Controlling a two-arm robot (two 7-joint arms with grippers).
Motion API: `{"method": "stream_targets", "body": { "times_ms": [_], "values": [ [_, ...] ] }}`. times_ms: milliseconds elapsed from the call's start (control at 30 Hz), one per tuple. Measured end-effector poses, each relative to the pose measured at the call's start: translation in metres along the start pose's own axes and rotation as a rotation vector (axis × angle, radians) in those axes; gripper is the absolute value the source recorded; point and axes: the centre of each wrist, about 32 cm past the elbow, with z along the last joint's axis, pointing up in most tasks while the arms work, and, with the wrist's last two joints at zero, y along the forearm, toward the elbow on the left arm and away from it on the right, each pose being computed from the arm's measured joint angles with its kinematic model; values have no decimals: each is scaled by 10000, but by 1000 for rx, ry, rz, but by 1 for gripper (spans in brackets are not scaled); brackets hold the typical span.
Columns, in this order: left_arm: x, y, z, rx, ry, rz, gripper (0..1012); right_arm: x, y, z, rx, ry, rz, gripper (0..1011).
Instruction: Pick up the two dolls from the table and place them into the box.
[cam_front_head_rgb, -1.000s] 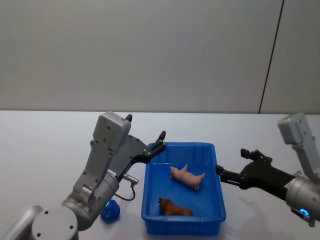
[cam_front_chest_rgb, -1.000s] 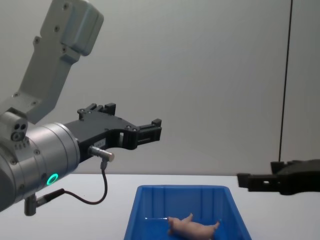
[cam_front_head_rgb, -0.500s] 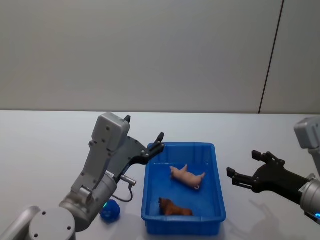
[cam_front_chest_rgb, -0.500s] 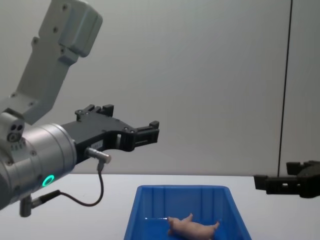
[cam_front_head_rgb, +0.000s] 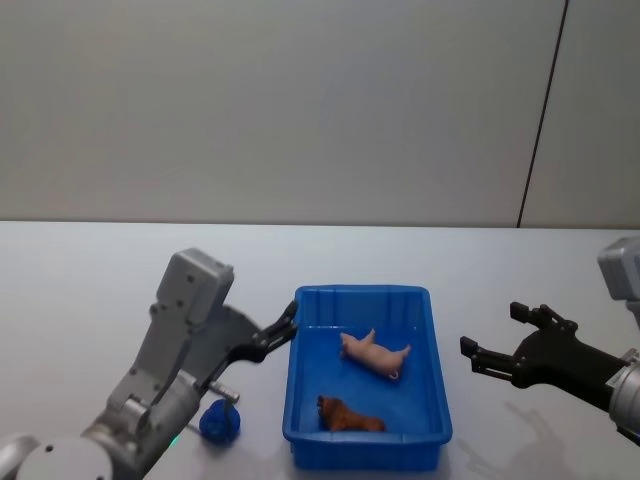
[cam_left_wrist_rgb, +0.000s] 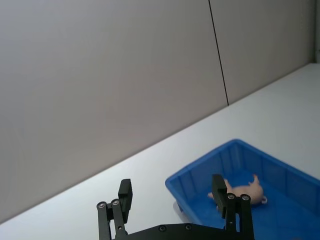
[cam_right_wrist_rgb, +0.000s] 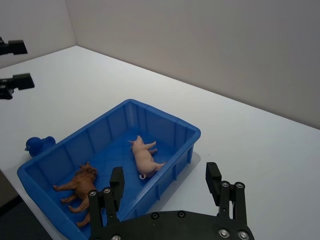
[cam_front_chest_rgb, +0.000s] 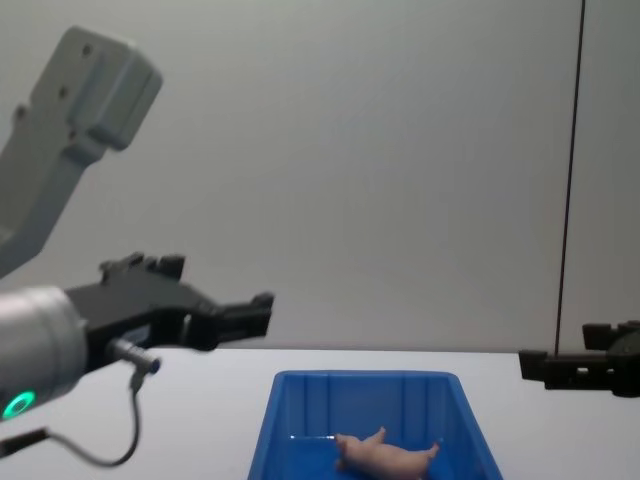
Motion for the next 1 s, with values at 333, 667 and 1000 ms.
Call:
{"method": "stream_targets", "body": {
  "times_ms": [333, 667, 1000],
  "values": [
    [78, 248, -184, 111, 23, -10, 1001, 8, -15, -5, 0, -1, 0, 1001],
    [117, 365, -377, 185, 43, -17, 1001, 11, -20, -5, 1, -2, 0, 1001],
    [161, 363, -589, 231, 66, -26, 1001, 13, -24, -7, 1, -2, 0, 1001]
  ]
}}
